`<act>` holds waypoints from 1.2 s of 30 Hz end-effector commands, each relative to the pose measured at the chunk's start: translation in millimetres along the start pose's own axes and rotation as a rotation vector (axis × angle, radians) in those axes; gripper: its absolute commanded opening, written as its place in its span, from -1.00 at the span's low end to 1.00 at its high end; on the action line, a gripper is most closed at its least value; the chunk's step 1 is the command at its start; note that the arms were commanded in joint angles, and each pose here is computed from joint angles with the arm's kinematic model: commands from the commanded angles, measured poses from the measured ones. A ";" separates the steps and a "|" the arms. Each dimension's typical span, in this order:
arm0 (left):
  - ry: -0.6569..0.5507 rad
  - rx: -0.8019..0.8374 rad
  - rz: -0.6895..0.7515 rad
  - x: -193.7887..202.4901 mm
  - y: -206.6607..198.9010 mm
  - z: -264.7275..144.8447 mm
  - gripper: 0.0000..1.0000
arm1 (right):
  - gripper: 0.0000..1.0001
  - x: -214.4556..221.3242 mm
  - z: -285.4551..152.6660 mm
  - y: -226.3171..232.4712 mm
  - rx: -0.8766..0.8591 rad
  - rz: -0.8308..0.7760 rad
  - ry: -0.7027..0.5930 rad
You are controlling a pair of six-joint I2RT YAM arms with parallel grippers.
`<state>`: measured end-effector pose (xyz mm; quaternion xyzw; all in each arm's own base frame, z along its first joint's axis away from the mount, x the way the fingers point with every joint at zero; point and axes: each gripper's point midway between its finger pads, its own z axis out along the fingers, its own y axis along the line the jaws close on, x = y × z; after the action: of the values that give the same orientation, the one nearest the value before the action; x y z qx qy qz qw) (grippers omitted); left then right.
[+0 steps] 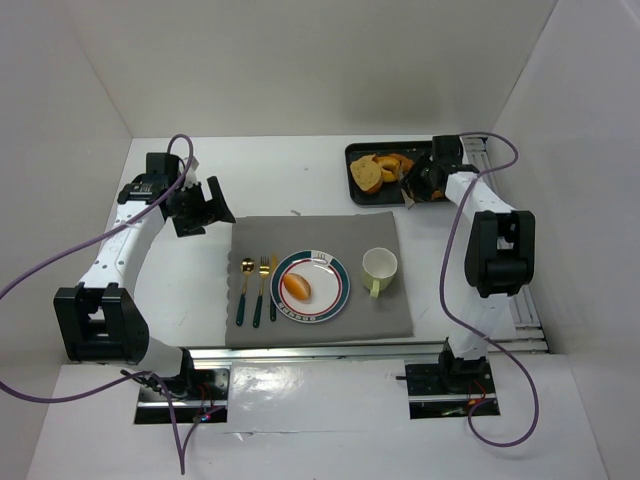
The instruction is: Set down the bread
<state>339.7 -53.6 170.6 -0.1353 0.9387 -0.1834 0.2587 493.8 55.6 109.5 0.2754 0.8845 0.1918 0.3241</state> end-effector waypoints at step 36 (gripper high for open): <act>-0.123 0.000 0.023 -27.9 -9.7 -27.7 0.98 | -0.44 184.0 -204.5 98.3 -0.374 -0.735 0.302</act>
<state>343.5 -50.2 184.2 -0.1354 0.9337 -0.1763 0.2805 316.0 183.1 238.6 -0.0810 0.9040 0.2410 0.3438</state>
